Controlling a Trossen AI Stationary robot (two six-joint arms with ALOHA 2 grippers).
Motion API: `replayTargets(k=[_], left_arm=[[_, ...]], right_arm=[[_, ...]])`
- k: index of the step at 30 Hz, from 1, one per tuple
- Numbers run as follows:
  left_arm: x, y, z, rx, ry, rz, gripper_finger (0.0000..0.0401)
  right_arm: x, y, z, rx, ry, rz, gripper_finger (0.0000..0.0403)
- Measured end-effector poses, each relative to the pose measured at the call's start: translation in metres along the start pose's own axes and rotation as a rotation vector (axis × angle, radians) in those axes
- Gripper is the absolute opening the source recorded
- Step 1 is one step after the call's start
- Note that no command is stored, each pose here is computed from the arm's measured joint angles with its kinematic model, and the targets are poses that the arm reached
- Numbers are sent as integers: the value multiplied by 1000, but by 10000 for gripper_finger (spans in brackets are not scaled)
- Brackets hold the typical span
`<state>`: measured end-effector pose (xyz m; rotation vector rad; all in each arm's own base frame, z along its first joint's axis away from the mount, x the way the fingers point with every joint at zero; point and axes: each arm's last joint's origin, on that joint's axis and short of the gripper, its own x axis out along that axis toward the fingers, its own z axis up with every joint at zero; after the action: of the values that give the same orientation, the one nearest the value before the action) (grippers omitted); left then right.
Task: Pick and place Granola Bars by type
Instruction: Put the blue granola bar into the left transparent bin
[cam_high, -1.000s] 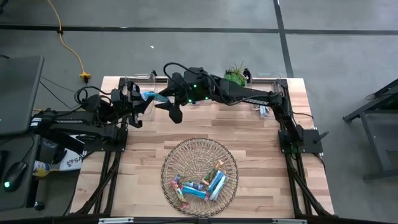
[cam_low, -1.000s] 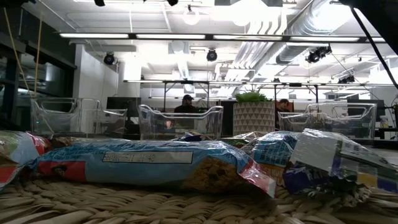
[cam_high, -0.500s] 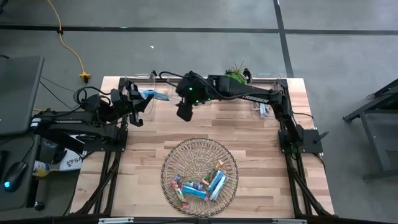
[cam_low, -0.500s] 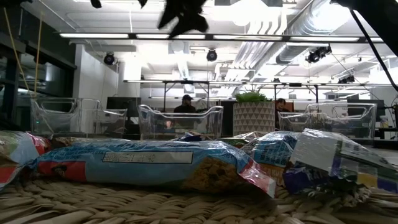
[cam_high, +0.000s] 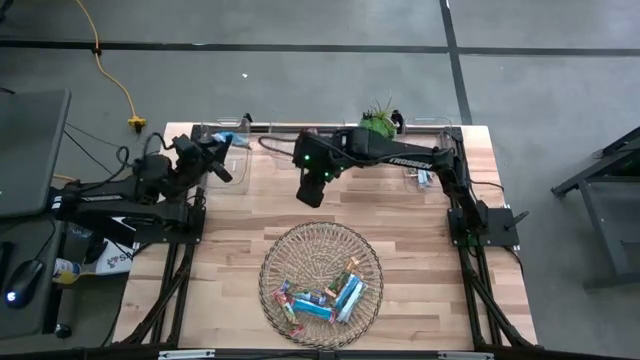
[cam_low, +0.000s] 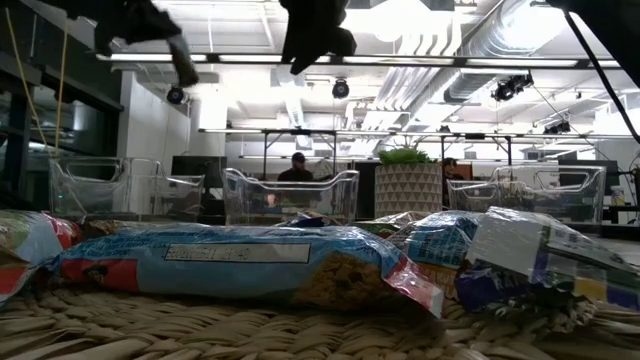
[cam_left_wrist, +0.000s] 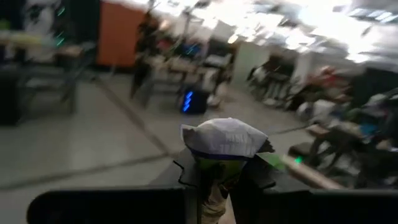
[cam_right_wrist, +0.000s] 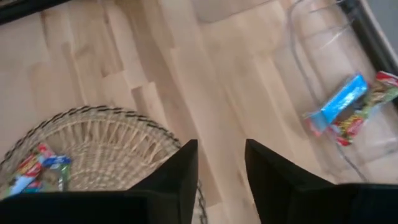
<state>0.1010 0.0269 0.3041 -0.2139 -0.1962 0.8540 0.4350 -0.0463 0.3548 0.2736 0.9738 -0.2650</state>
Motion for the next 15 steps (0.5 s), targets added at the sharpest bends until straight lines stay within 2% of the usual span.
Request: replayTargets(k=[4, 8, 15], left_arm=[[-3, 5, 3, 30, 116, 96, 41], [-7, 8, 17, 76, 223, 193, 41], [-11, 9, 36, 74, 418, 339, 41]], right_arm=[[-1, 11, -4, 1, 10, 5, 100], [-1, 23, -8, 1, 19, 14, 92], [-4, 47, -17, -5, 17, 6, 102]])
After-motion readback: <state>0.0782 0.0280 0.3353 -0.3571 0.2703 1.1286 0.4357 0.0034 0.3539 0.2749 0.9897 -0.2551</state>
